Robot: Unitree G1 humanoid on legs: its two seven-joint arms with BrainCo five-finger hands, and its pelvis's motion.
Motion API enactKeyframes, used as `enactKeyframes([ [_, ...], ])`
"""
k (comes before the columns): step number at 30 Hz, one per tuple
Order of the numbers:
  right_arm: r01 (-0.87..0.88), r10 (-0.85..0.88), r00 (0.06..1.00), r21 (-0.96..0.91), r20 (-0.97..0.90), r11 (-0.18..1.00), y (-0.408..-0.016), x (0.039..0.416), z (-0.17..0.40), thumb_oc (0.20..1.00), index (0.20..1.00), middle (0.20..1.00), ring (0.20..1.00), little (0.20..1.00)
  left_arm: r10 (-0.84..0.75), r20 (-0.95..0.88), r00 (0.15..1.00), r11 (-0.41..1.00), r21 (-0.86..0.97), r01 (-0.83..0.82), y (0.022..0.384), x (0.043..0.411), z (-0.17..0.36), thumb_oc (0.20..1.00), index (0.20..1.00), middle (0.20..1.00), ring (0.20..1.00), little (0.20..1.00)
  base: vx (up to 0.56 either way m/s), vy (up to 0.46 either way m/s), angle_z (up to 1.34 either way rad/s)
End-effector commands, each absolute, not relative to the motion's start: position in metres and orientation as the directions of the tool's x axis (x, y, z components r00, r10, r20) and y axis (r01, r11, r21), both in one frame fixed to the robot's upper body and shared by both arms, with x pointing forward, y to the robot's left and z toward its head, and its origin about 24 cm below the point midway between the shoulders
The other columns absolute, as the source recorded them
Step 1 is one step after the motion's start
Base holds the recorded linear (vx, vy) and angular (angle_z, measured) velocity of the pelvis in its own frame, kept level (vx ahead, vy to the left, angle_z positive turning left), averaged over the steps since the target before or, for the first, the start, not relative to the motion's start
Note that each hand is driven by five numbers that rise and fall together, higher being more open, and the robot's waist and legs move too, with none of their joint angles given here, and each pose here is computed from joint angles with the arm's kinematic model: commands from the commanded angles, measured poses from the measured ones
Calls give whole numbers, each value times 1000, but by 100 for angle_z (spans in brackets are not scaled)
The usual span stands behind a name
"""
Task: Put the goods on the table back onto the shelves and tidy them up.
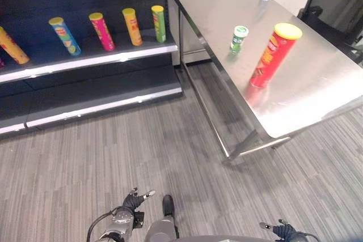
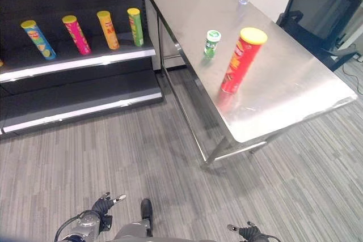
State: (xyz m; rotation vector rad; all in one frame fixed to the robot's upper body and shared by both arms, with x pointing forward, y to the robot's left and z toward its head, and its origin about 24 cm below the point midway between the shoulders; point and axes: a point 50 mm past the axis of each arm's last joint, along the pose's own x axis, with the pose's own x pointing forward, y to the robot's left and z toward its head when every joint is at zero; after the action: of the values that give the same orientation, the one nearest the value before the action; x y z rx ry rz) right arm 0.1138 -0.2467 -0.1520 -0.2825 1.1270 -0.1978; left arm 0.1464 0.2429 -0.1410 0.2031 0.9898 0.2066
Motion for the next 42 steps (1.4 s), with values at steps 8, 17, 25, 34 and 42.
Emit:
enactKeyframes([
  [8,55,-371,366,-378,-854,924,-271,100,-149,1000,1000,1000,1000,1000,252,-778,575,964,252,-81,241,159,-136,1000,1000,1000,1000,1000,172,56,-7],
  [17,449,-558,281,-407,-781,795,-325,80,-131,1000,1000,1000,1000,1000,287,-789,543,957,262,-125,253,146,-138,1000,1000,1000,1000,1000,103,-11,-10],
  [25,725,-874,475,-517,-102,454,-459,132,40,1000,1000,1000,1000,1000,292,-801,523,955,271,-117,254,133,-141,1000,1000,1000,1000,1000,38,19,-10],
  [34,645,-307,749,-537,587,544,-400,228,257,1000,1000,1000,1000,1000,225,-799,558,970,237,-52,249,128,-141,1000,1000,1000,1000,1000,1,-1,-2],
  [42,437,4,834,-663,552,608,-339,283,294,1000,1000,1000,1000,1000,197,-810,553,976,217,-29,243,122,-144,1000,1000,1000,1000,1000,-12,-26,9],
])
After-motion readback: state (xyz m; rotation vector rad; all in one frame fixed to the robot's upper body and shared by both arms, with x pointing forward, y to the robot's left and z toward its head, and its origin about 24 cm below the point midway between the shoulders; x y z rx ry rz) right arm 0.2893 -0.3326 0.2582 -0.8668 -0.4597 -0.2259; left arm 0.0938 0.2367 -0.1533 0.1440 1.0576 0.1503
